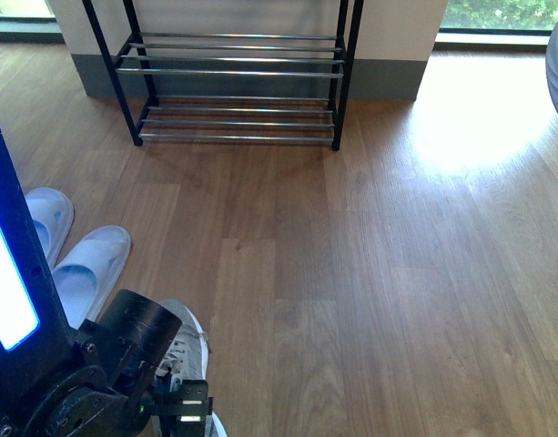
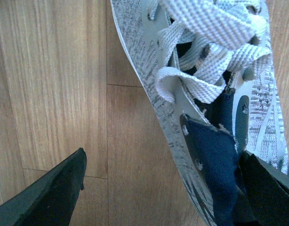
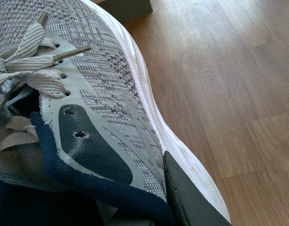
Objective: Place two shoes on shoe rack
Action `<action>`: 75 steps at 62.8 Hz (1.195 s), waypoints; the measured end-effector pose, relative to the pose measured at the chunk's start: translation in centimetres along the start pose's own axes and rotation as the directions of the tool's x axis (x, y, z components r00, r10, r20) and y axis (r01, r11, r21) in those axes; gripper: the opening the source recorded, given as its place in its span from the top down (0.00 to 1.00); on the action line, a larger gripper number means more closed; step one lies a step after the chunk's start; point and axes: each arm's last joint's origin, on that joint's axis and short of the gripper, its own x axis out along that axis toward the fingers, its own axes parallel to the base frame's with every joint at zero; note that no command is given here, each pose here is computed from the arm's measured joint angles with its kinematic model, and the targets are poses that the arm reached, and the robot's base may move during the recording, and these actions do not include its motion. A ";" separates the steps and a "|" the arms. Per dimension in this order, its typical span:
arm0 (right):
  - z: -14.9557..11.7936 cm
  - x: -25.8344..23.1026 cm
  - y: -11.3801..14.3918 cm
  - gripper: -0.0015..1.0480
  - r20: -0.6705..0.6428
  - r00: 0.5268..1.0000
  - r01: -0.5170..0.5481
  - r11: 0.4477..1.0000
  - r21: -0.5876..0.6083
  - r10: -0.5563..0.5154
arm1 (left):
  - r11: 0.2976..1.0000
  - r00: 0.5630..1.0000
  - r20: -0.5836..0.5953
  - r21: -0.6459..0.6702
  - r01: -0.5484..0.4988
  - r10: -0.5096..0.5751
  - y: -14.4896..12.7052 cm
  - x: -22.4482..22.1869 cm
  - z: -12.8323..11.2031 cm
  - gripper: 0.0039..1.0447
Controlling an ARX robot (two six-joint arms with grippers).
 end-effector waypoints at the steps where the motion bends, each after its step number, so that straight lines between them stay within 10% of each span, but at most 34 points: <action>1: 0.0 0.0 0.0 0.99 0.000 1.000 0.000 1.000 0.000 0.000 | 1.000 1.000 0.000 -0.006 -0.006 0.006 0.0 0.0 -0.1 0.09; 75: 0.0 0.0 0.0 0.99 0.000 1.000 0.000 1.000 0.000 0.000 | 0.992 0.999 -0.045 -0.125 -0.031 0.026 -0.4 -1.0 -0.1 0.09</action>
